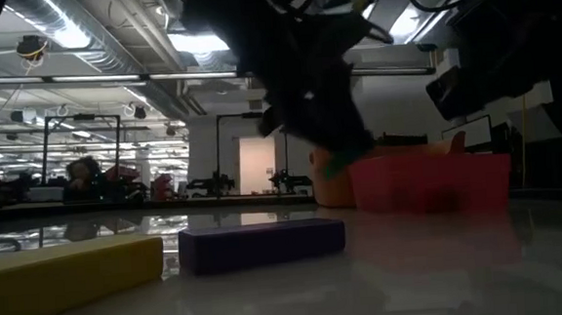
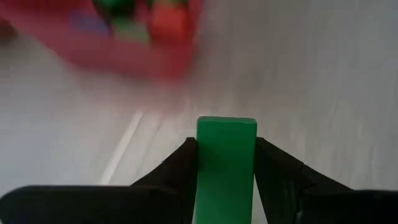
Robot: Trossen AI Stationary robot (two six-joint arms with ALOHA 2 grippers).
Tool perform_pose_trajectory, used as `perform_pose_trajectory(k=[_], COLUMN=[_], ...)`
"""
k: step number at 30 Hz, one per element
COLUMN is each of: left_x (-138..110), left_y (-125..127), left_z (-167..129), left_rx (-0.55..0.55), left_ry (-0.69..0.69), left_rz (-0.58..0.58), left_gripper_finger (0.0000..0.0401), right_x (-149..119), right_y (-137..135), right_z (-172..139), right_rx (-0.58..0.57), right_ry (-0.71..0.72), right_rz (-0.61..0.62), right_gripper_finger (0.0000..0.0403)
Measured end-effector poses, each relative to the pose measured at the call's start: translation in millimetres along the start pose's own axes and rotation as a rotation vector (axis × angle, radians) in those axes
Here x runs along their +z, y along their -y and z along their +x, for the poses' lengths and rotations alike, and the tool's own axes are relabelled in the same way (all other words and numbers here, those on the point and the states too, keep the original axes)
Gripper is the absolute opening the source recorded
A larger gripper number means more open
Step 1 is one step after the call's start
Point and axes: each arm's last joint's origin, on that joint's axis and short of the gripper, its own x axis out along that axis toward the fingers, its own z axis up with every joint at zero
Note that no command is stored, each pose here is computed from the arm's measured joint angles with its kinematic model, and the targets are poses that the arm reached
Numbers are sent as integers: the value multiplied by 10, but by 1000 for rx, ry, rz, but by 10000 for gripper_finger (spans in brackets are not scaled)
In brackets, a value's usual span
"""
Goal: Sort blocks by size
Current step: Put the green rectangle block into the orange bin
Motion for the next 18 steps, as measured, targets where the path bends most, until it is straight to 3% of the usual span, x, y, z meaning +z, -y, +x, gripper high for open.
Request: perform_pose_trajectory(k=[11, 18], left_x=[776, 1019], left_y=[-702, -1144], left_z=[-12, -48], left_rx=[5, 77], left_ry=[447, 592], left_rz=[-63, -73], left_gripper_finger=[122, 122], right_x=[-2, -9], right_y=[1, -3], right_z=[-1, -7], right_rx=[-1, -2], right_ry=[-2, 3], right_rz=[-98, -130], right_gripper_finger=[257, 257])
